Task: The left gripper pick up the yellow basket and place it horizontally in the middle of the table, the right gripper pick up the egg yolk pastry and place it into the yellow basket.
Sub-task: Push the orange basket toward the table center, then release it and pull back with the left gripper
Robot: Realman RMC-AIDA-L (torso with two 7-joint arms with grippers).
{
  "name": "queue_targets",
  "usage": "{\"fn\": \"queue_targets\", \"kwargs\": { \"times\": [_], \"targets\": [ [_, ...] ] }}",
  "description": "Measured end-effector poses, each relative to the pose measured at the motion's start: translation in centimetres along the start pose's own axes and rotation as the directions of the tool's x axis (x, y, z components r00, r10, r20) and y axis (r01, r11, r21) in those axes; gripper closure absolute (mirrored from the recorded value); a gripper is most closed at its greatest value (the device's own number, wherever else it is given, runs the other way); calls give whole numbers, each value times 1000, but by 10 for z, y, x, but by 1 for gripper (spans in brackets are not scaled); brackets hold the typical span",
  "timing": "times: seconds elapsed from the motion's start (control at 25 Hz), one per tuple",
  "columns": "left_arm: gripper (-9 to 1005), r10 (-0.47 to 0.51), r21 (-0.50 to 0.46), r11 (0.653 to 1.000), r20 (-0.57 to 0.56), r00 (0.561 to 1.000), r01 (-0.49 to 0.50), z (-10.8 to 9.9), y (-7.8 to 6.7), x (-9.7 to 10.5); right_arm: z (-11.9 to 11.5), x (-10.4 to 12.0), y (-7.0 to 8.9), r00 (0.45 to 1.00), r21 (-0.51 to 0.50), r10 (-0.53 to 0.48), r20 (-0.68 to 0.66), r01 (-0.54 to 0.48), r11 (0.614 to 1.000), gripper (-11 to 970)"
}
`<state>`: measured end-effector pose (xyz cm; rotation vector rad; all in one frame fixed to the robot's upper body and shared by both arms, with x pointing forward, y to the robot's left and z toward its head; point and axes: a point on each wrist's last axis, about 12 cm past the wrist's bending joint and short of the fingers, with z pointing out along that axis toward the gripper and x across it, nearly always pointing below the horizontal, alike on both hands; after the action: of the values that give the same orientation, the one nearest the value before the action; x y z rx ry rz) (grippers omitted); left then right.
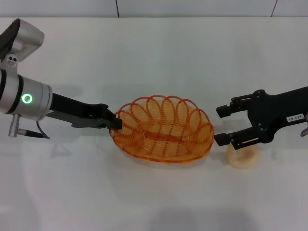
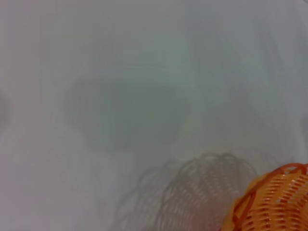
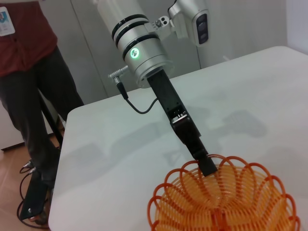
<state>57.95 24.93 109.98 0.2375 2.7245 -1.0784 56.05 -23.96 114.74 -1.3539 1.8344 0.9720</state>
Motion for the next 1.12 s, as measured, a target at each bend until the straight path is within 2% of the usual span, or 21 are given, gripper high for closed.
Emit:
{"fn": "queue_targets", "kwargs": {
  "times": [0.72, 1.12],
  "targets": [
    [928, -21, 30, 999, 8, 1000, 21, 2, 1, 4, 0, 0, 0, 1000, -3, -1, 1, 1, 1000, 204],
    [876, -30, 31, 999, 10, 999, 30, 0, 2, 3, 0, 0, 0, 1000, -3, -1, 1, 1, 1000, 205]
  ]
}}
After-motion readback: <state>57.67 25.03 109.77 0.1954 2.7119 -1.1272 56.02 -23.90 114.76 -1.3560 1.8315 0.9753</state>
